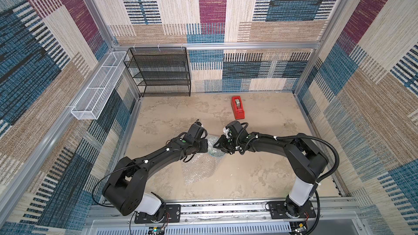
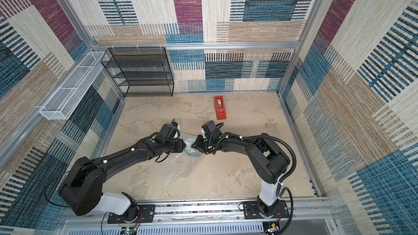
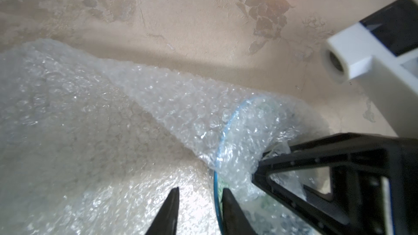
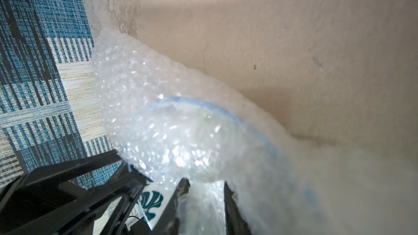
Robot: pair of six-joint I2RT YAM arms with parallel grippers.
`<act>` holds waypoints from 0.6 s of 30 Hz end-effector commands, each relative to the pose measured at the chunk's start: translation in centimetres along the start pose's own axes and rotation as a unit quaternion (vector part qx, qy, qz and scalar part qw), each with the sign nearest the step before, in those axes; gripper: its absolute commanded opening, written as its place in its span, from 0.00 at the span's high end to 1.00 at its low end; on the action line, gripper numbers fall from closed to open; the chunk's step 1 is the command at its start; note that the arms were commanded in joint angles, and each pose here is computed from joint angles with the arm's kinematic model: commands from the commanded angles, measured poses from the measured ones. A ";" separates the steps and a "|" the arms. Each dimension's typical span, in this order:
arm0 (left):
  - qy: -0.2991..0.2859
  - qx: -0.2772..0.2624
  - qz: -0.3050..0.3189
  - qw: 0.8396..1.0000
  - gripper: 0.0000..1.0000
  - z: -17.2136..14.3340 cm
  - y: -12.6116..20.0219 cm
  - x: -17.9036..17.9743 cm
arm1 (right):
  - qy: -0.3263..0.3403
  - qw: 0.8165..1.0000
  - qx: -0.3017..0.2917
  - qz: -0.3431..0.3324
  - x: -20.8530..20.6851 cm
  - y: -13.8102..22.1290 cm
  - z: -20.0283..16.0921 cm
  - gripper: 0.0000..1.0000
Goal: Wrap bowls in bubble wrap
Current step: Wrap the bowl in bubble wrap.
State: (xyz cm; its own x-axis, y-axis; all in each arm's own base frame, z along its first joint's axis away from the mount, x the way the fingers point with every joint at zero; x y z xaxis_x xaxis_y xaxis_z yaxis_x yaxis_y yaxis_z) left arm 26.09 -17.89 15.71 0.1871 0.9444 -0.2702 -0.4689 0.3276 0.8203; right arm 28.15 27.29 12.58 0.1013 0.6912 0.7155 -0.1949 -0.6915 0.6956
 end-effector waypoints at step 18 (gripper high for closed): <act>0.225 -0.052 0.171 0.958 0.30 -1.3 7.0 10.9 | 0.016 0.999 -0.025 -0.035 0.3 -0.2 0.1 0.70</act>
State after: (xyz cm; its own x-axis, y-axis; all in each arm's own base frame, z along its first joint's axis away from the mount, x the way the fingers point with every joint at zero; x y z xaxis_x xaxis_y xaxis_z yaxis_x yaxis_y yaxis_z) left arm 24.53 -6.69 18.91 -0.2819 0.9408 -0.1883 -0.5851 -0.0130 0.8109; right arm 28.16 27.59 12.69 0.0899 0.7298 0.6777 -0.2197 -0.6492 0.7282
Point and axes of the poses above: each gripper's point midway between its finger pads, its own y axis back along the fingers, its own x axis along the line the jaws close on, z = x × y, the point moved 9 cm from there along y, back along the fingers, and after that the axes turned 1 degree about -y, right-handed, at the moved point
